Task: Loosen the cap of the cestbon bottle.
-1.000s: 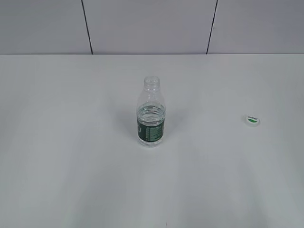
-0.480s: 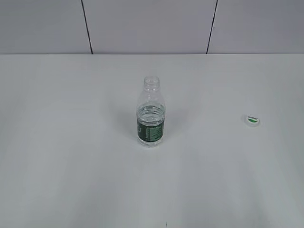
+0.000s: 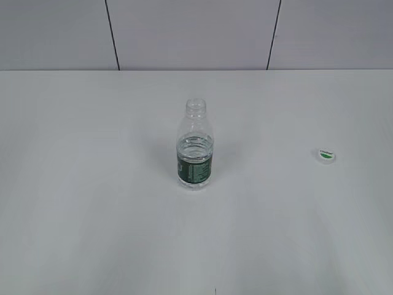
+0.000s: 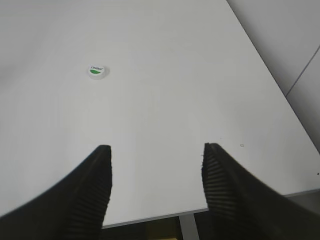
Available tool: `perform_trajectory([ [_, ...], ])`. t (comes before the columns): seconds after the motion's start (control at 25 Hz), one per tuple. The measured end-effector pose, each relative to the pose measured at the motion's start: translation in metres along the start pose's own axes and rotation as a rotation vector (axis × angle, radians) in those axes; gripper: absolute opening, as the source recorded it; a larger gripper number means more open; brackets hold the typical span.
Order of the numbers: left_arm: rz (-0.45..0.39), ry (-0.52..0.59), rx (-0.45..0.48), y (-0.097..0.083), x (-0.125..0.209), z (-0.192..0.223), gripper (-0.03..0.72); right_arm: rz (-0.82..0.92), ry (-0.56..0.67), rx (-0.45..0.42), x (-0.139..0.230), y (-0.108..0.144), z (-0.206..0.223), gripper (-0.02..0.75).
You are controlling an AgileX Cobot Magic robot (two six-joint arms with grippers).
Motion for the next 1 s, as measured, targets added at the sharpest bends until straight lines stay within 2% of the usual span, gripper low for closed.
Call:
perform_trajectory([
  [0.4,0.000,0.000,0.000,0.0000,0.0000,0.0000,0.322,0.000,0.000,0.000,0.0000,0.0000,0.0000,0.440],
  [1.0,0.000,0.000,0.000,0.0000,0.0000,0.0000,0.312,0.000,0.000,0.000,0.0000,0.0000,0.0000,0.440],
])
Point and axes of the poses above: a point on each arm's last joint axis where the gripper is mounted, z pointing out along that axis toward the gripper, y along the wrist's bending axis when the last joint is at zero, x = y × z, the point moved 6 cm from there along z, pointing out along that axis toward the gripper, and after that the axes turned 1 degree about z, right-handed, at the moved point
